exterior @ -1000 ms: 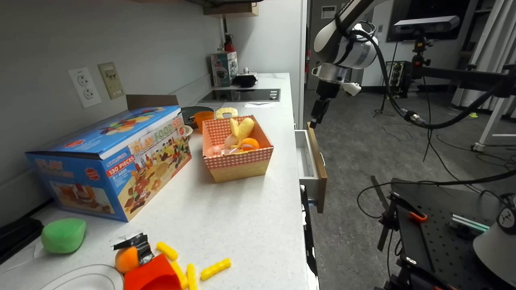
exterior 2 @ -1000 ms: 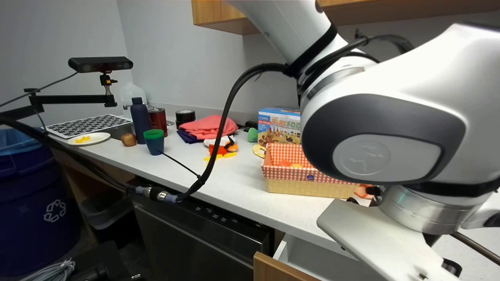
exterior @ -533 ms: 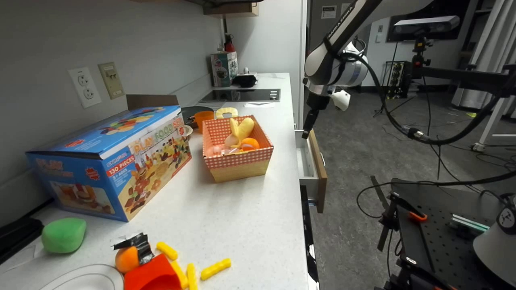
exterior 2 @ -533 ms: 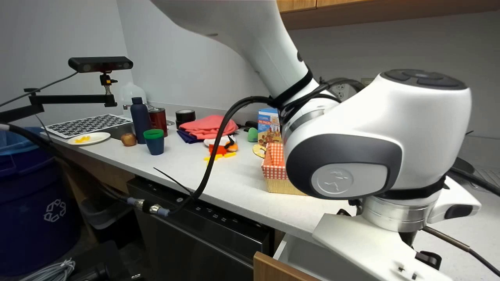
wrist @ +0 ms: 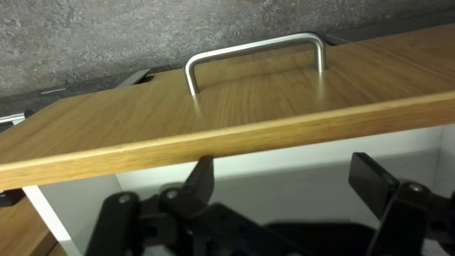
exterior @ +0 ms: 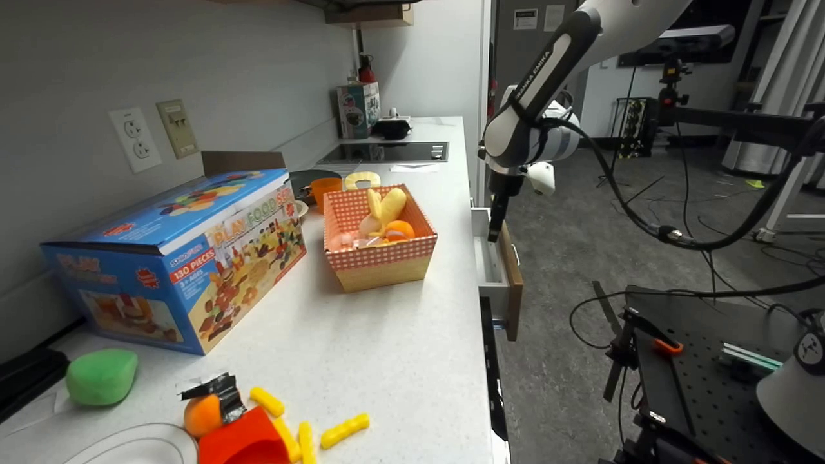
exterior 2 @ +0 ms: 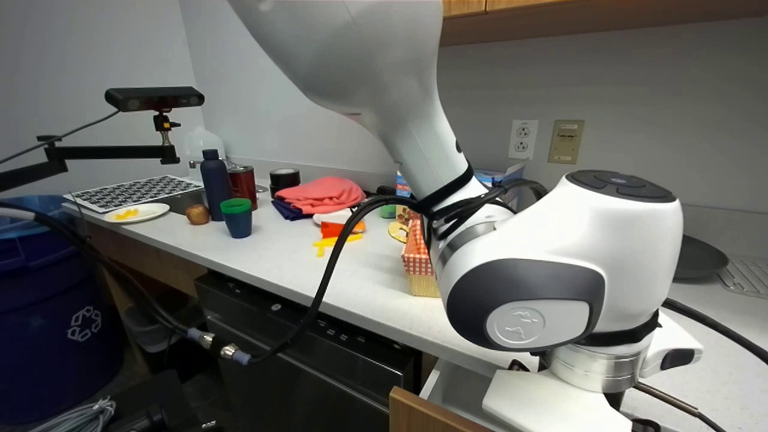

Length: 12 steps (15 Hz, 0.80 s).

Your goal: Pick up the plush toy from the counter and put it in the drawer and close it

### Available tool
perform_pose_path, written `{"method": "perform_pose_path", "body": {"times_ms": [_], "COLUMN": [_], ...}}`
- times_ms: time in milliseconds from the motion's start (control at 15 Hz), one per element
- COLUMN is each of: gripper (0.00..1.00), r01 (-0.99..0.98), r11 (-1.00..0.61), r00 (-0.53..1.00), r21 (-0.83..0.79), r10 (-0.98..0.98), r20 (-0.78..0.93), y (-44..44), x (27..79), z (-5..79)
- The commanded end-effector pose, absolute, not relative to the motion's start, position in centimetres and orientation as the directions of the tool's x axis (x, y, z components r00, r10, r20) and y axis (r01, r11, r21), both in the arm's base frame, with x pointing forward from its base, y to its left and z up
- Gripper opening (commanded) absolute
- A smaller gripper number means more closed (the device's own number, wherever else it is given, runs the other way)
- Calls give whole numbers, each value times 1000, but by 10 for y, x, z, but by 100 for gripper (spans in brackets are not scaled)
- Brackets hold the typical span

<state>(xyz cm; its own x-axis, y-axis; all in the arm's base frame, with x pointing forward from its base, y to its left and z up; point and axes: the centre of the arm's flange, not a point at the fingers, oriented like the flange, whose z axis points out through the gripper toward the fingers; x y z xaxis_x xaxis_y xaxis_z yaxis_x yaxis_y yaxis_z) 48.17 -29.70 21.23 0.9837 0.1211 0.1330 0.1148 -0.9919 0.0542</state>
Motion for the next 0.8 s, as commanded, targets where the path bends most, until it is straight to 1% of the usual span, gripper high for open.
{"method": "perform_pose_path", "body": {"times_ms": [0, 467, 733], "gripper": [100, 100, 100], "r01": [167, 215, 180], "r11": [-983, -974, -979], "r00": [977, 973, 983], "r21": [73, 76, 92], "r10": [175, 220, 183], "r20": [121, 71, 17], "y": [-293, -287, -302], "x": [492, 499, 490], "z": [204, 188, 180]}}
